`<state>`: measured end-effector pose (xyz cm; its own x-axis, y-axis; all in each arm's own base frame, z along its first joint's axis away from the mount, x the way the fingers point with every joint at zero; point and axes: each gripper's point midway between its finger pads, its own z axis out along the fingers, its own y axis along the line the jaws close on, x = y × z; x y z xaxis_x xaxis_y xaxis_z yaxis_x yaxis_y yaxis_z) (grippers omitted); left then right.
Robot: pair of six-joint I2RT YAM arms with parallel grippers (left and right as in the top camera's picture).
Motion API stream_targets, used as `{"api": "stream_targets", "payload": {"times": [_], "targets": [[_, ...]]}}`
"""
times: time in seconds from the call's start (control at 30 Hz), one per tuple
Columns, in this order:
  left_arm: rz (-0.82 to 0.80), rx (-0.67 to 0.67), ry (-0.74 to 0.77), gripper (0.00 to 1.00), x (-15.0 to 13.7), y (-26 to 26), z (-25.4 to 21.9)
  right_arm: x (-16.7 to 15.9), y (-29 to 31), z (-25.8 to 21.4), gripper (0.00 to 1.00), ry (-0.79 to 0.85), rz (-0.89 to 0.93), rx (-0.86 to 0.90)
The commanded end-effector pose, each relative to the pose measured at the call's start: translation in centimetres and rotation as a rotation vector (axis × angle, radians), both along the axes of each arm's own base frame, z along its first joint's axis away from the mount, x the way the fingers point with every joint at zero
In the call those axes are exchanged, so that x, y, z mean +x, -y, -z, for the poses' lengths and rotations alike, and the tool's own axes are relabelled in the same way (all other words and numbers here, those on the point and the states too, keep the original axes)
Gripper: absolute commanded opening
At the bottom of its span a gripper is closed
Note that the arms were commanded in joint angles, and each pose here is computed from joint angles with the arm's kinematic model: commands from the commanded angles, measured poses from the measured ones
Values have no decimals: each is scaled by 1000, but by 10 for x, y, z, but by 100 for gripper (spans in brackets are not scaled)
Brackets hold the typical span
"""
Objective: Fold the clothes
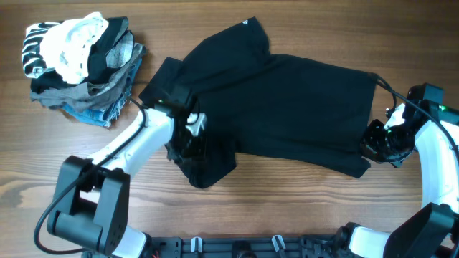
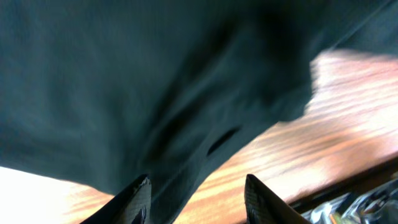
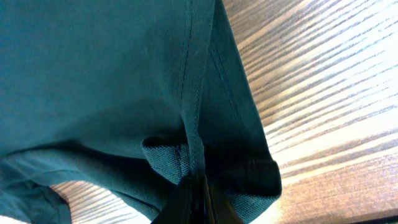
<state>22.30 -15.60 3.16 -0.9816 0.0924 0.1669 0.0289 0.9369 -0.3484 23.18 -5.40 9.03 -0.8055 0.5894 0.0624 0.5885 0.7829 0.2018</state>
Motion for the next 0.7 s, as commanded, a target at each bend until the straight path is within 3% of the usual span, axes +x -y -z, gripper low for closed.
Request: {"api": "stream_targets", "payload": {"times": [0.0, 0.1, 0.13, 0.17, 0.27, 0.37, 0.47, 0.6, 0.67], "targets": [[-8, -18, -81, 53, -28, 2, 12, 5, 1, -7, 7, 36, -17, 0], [-32, -6, -96, 52, -31, 0, 15, 6, 1, -7, 7, 38, -16, -1], [-33, -3, -104, 46, -33, -1, 14, 6, 1, -7, 7, 38, -17, -1], [-55, 2, -120, 33, -31, -6, 8, 6, 1, -7, 6, 38, -17, -1], [-113, 0, -132, 28, -21, -22, -25, 6, 1, -7, 7, 39, -18, -2], [-173, 9, -123, 50, -23, -31, -30, 6, 1, -7, 7, 36, -17, -1], [-246, 38, -170, 57, -39, -31, -5, 6, 1, -7, 7, 36, -16, -1], [-336, 35, -232, 60, -62, -31, 25, 7, 1, -7, 7, 41, -16, -3], [-338, -11, -209, 58, -59, -26, 30, 9, 2, -7, 7, 49, -16, -6]]}}
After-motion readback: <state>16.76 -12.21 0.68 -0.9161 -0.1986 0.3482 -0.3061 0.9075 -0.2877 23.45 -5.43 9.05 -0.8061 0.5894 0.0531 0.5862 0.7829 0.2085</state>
